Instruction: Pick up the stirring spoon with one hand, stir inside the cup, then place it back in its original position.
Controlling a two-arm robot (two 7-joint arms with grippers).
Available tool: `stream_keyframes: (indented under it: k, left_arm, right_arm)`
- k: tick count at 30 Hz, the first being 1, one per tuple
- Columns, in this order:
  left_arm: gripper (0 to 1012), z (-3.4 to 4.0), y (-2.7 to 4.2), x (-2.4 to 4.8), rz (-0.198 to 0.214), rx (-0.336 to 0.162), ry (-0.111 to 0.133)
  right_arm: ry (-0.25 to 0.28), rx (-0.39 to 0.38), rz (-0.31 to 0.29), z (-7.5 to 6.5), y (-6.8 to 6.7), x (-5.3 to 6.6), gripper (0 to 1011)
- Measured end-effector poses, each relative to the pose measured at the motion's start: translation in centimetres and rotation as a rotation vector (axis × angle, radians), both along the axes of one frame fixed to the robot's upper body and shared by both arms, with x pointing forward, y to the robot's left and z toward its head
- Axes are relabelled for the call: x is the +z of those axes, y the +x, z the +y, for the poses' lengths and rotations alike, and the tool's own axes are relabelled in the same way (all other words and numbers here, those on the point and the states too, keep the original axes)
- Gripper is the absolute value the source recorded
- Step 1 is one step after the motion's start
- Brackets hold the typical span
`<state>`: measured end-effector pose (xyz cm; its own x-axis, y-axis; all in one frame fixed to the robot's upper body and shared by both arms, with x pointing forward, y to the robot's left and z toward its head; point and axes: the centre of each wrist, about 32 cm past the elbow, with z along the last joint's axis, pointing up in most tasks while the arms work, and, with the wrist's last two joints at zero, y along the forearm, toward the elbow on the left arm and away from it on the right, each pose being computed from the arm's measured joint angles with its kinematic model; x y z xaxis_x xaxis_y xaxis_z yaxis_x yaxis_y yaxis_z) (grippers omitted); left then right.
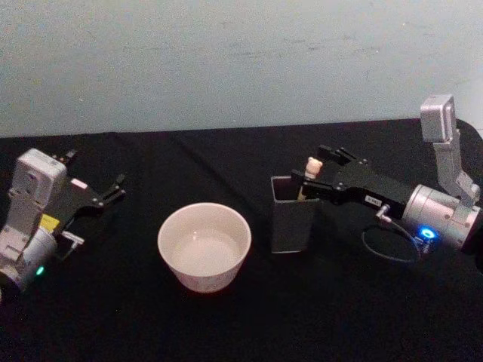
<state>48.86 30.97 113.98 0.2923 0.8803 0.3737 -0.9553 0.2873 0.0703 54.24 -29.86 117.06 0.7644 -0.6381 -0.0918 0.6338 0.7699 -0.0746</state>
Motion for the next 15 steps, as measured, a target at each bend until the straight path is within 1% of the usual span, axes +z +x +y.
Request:
stream_keyframes:
  k: [15]
  left_arm:
    - [1001, 0.00, 0.00, 0.00, 0.000, 0.000, 0.000]
  right_arm:
    - [-0.001, 0.004, 0.024, 0.39, 0.30, -0.35, 1002]
